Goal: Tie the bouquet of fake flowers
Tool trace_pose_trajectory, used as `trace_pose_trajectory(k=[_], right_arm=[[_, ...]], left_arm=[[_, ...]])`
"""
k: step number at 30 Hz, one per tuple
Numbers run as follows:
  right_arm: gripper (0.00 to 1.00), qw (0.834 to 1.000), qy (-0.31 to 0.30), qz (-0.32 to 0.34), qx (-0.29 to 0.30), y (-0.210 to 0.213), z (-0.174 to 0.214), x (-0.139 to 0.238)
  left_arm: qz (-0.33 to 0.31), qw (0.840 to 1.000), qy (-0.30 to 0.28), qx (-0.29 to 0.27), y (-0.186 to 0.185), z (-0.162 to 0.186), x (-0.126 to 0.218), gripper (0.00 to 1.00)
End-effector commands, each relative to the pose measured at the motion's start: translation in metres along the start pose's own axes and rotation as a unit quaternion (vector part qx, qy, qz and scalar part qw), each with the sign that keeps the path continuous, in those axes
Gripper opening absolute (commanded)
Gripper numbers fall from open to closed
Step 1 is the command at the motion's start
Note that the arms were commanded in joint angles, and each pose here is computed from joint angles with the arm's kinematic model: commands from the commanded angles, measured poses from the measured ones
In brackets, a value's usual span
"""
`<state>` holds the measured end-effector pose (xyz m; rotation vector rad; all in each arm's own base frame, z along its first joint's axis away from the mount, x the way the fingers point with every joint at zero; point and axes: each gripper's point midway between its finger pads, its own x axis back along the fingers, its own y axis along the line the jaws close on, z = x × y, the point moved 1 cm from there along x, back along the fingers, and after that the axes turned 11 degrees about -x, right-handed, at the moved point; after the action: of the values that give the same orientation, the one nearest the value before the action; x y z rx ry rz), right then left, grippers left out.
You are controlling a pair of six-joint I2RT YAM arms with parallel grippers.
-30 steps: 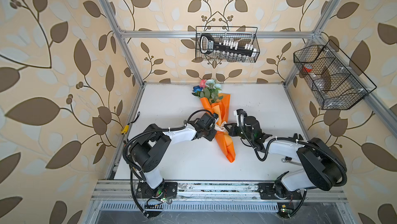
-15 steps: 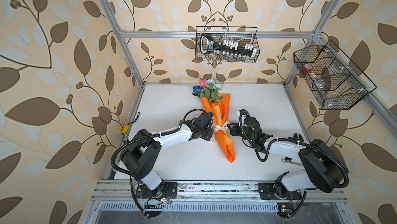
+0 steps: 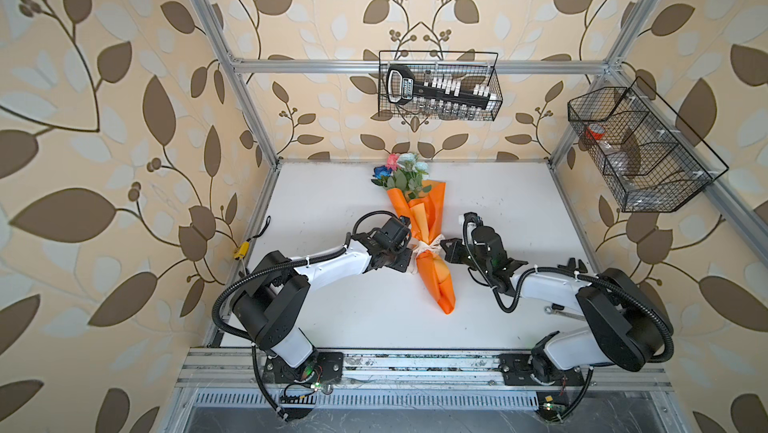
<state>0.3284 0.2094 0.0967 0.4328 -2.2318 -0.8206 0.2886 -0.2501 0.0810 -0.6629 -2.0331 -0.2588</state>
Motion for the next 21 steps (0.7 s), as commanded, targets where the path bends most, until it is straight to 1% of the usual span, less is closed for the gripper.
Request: trace_pose_trajectory(k=[1,2,3,4,6,7,9,13,15,17,21], right_arm=[[0.0,1.0,0.015,-0.009,0.006,0.005,0.003,-0.004],[0.0,1.0,0.016,-0.009,0.006,0.006,0.003,-0.005],[0.0,1.0,0.016,-0.01,0.007,0.006,0.003,-0.005],[0.0,1.0,0.017,-0.011,0.007,0.006,0.003,-0.005],[0.0,1.0,0.018,-0.01,0.007,0.006,0.004,-0.005],[0.0,1.0,0.018,-0.012,0.007,0.007,0.004,-0.005],[0.0,1.0,0.019,-0.011,0.007,0.006,0.004,-0.005],[0.0,1.0,0.018,-0.011,0.007,0.005,0.005,-0.004],[0.0,1.0,0.018,-0.009,0.007,0.005,0.005,-0.004],[0.0,1.0,0.017,-0.008,0.006,0.004,0.005,-0.004],[0.0,1.0,0.015,-0.009,0.006,0.004,0.004,-0.002]], left_arm=[[-0.008,1.0,0.001,0.011,0.001,-0.008,0.002,0.24],[-0.007,1.0,0.001,0.01,0.0,-0.009,0.002,0.34],[-0.003,1.0,-0.002,0.012,-0.001,-0.01,0.003,0.37],[0.002,1.0,-0.006,0.014,-0.003,-0.012,0.005,0.36],[-0.001,0.999,-0.016,0.028,-0.002,-0.014,0.012,0.27],[-0.007,0.999,-0.022,0.04,0.0,-0.015,0.017,0.23],[0.01,0.998,-0.04,0.052,-0.006,-0.017,0.024,0.23],[0.085,0.991,-0.077,0.064,-0.033,-0.024,0.034,0.25],[0.111,0.988,-0.089,0.061,-0.046,-0.027,0.035,0.3],[0.117,0.988,-0.081,0.056,-0.05,-0.026,0.028,0.31],[0.113,0.99,-0.064,0.055,-0.051,-0.025,0.012,0.29]])
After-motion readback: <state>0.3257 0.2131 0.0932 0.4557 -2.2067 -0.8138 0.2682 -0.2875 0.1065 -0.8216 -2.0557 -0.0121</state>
